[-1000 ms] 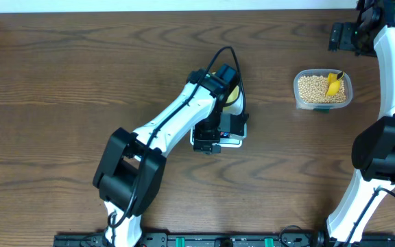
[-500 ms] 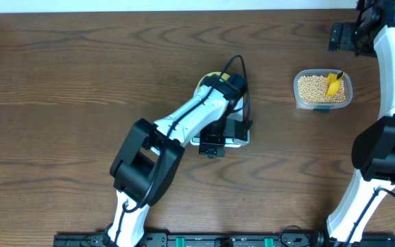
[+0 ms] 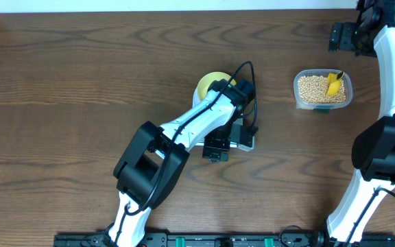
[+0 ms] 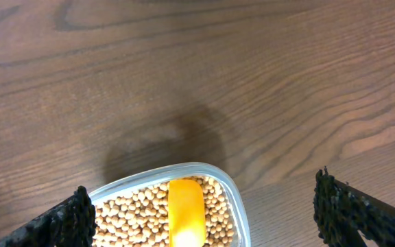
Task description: Scoop item into bowl and weigh 50g on scale
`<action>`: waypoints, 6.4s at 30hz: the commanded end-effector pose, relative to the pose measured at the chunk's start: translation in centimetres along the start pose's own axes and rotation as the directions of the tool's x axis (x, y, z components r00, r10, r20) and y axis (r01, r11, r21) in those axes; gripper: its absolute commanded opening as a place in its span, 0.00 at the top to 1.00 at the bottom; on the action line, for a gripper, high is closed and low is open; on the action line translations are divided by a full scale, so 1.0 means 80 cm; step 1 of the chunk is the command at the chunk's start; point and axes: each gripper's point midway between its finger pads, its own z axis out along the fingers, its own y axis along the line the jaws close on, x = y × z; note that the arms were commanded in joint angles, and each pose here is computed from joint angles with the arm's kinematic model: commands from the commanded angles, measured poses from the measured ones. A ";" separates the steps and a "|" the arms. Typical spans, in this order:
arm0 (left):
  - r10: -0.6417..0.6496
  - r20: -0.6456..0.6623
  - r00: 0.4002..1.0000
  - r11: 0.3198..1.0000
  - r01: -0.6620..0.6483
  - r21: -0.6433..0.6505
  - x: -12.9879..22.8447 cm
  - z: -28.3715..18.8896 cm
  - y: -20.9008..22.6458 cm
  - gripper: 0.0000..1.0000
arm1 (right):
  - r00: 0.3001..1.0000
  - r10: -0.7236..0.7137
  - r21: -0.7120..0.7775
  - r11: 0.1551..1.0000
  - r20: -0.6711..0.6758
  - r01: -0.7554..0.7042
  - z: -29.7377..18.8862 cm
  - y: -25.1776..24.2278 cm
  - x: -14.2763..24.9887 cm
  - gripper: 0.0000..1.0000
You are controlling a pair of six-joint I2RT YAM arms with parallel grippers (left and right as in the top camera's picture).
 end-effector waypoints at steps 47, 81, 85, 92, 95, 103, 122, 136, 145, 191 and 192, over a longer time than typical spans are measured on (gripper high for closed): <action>0.095 -0.038 0.995 0.994 -0.097 -0.057 -0.020 0.000 0.007 0.02 | 1.000 -0.003 0.011 1.000 0.017 0.003 -0.005 -0.005 -0.006 0.01; 0.059 -0.062 0.996 0.998 -0.059 0.010 -0.005 0.013 0.000 0.02 | 1.000 -0.003 0.011 1.000 0.017 0.003 -0.005 -0.005 -0.006 0.01; 0.059 -0.077 0.995 0.998 -0.059 0.006 -0.003 0.017 0.003 0.02 | 1.000 -0.003 0.011 1.000 0.017 0.003 -0.005 -0.005 -0.006 0.01; 0.075 -0.079 0.994 0.997 -0.075 0.004 -0.003 0.018 0.005 0.00 | 1.000 -0.003 0.011 1.000 0.017 0.003 -0.005 -0.005 -0.006 0.01; 0.074 -0.080 0.994 0.997 -0.074 0.004 -0.003 0.018 0.005 0.01 | 1.000 -0.003 0.011 1.000 0.018 0.003 -0.005 -0.005 -0.006 0.01; 0.081 -0.088 0.993 0.997 -0.081 0.004 -0.002 0.022 0.008 0.03 | 1.000 -0.003 0.011 1.000 0.017 0.003 -0.005 -0.005 -0.006 0.01; -0.032 0.146 0.989 0.999 0.036 -0.028 -0.011 -0.060 0.017 0.02 | 1.000 -0.003 0.011 1.000 0.017 0.003 -0.005 -0.005 -0.006 0.01; -0.333 0.442 0.833 0.941 0.263 0.214 0.043 -0.151 -0.015 0.02 | 1.000 -0.003 0.011 1.000 0.017 0.003 -0.005 -0.005 -0.006 0.01; -0.644 0.548 0.534 0.722 0.660 0.205 0.129 -0.168 0.090 0.02 | 1.000 -0.002 0.012 1.000 0.017 0.002 -0.005 -0.006 -0.006 0.01; -0.821 0.447 -0.354 -0.079 0.847 0.525 0.362 -0.171 0.143 0.02 | 1.000 -0.003 0.011 1.000 0.016 0.003 -0.005 -0.005 -0.006 0.01; -0.837 0.430 -0.340 -0.074 0.848 0.525 0.351 -0.170 0.139 0.02 | 1.000 -0.003 0.011 1.000 0.017 0.003 -0.005 -0.005 -0.006 0.01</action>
